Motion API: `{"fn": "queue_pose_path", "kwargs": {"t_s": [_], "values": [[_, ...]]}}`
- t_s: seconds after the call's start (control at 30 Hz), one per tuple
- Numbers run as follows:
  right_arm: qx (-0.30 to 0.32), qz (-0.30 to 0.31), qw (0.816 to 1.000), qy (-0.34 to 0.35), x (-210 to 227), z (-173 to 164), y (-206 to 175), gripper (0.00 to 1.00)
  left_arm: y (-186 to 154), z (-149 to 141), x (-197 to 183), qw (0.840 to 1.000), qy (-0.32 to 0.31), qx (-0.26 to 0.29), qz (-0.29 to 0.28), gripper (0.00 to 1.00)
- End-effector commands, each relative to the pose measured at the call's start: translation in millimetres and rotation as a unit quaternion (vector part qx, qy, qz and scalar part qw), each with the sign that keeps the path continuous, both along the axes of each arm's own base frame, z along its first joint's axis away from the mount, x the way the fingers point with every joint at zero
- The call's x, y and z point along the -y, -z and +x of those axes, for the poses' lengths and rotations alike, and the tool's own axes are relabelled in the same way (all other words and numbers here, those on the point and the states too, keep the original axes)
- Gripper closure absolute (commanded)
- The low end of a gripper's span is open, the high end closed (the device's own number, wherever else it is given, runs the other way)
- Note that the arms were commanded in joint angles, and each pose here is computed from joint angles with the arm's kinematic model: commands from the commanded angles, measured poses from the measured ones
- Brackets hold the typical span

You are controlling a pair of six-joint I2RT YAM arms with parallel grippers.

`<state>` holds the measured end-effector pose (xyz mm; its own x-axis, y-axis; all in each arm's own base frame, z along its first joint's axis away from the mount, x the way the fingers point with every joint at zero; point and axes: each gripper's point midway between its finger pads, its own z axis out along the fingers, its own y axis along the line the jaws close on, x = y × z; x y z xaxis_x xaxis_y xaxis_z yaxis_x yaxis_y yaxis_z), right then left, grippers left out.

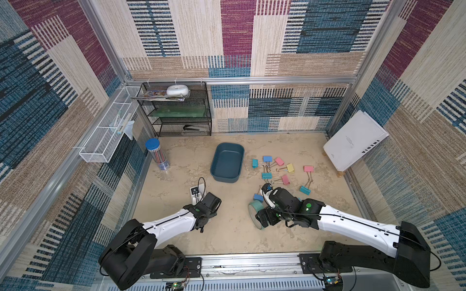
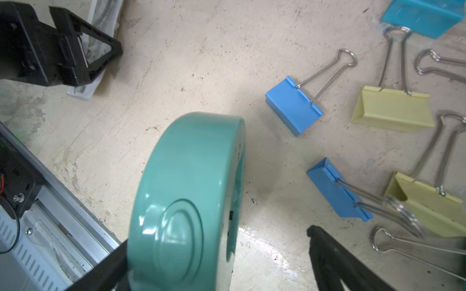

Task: Put the binder clips in the storage box
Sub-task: Move the distractor to the center of the board.

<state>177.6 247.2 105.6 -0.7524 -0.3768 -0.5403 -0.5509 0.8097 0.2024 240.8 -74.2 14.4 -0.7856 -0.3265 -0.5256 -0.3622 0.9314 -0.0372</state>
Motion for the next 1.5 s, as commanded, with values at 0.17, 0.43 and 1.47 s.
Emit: {"fn": "queue_pose_path", "kwargs": {"t_s": [0.17,0.43,1.47], "values": [[0.0,0.012,1.0,0.009,-15.2,-0.7,2.6,0.13,7.8,0.0,-7.9,0.998,-0.021,-0.063,-0.021,0.13],[0.006,-0.01,0.999,0.043,-9.8,7.1,9.7,0.29,-2.0,34.3,-43.6,0.994,-0.074,-0.046,-0.061,0.2],[0.03,0.003,0.996,0.082,-9.5,20.2,-2.9,0.7,1.0,71.6,-63.2,0.991,-0.084,-0.045,-0.096,0.11]]}}
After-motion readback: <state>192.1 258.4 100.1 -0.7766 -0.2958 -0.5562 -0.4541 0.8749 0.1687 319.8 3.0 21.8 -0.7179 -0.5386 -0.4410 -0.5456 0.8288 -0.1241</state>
